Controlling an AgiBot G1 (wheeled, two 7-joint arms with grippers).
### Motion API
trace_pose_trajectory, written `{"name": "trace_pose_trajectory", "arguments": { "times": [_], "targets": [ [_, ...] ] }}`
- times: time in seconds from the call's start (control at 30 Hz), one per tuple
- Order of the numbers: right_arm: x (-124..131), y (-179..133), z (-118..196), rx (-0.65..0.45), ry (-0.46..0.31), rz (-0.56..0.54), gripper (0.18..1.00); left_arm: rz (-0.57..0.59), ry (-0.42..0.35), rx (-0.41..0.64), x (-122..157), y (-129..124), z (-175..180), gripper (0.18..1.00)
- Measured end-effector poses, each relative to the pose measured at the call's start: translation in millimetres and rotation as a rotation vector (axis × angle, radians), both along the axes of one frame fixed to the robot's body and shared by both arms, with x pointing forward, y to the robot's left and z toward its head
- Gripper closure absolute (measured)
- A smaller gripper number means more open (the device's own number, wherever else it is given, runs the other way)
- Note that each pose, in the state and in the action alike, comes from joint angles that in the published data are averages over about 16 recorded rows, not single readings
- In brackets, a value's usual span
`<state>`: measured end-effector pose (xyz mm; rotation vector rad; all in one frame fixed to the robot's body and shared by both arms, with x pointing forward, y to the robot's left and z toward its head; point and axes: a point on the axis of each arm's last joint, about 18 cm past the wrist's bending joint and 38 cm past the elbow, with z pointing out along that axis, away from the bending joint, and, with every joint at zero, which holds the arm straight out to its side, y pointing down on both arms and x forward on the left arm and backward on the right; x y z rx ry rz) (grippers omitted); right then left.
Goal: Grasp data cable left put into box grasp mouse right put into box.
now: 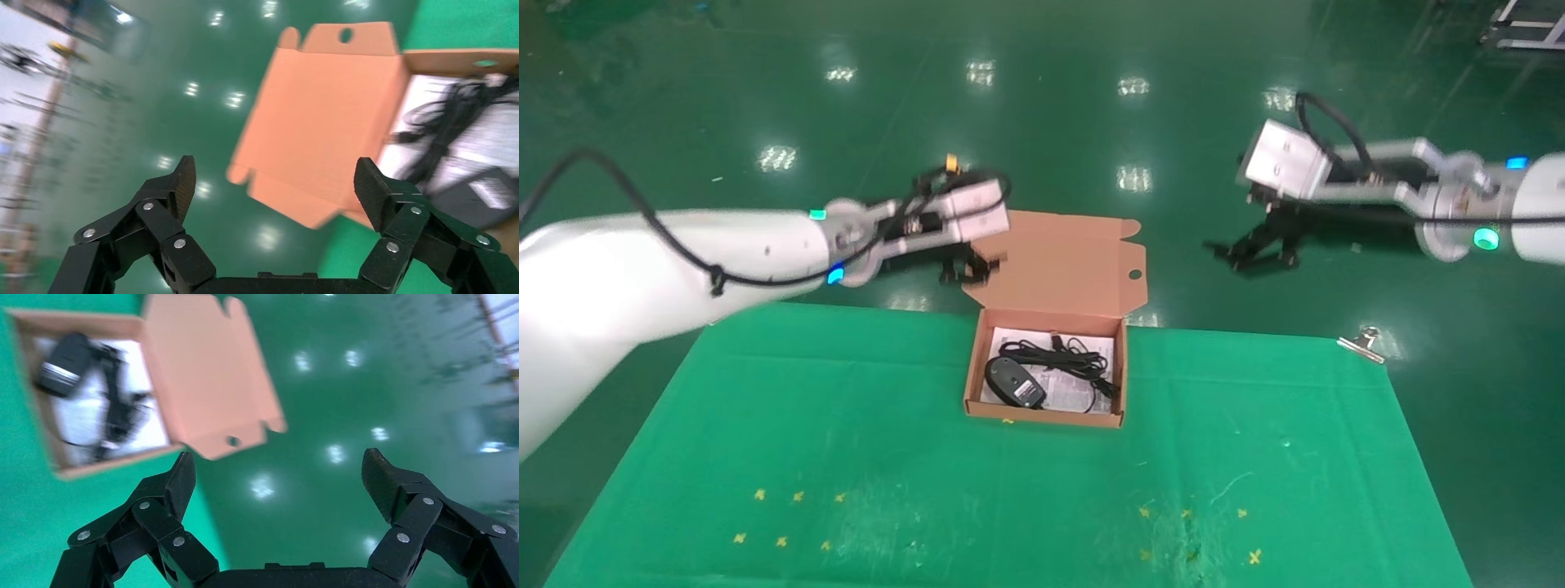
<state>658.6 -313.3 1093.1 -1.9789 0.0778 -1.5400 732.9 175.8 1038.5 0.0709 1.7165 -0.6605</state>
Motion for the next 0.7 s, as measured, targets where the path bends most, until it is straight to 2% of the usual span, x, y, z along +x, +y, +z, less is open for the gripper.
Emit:
{"name": "trace_pose_trajectory", "arguments": {
  "times": [0.3,0.47,0.7],
  "targets": [
    [-18.0,6.7,-33.2,0.098,0.109,0.130,0.178,-0.083,0.187,-0.158,-21.9,23.1,-34.3,0.218],
    [-30.9,10.2,-48.6,0.149,0.161,0.205,0.178,-0.142,0.273,-0.238,-38.8,34.6,-47.7,0.193],
    [-41.0,12.3,-58.0,0.183,0.195,0.258,0.178,-0.189,0.325,-0.289,-52.3,42.3,-54.7,0.184]
  ]
}}
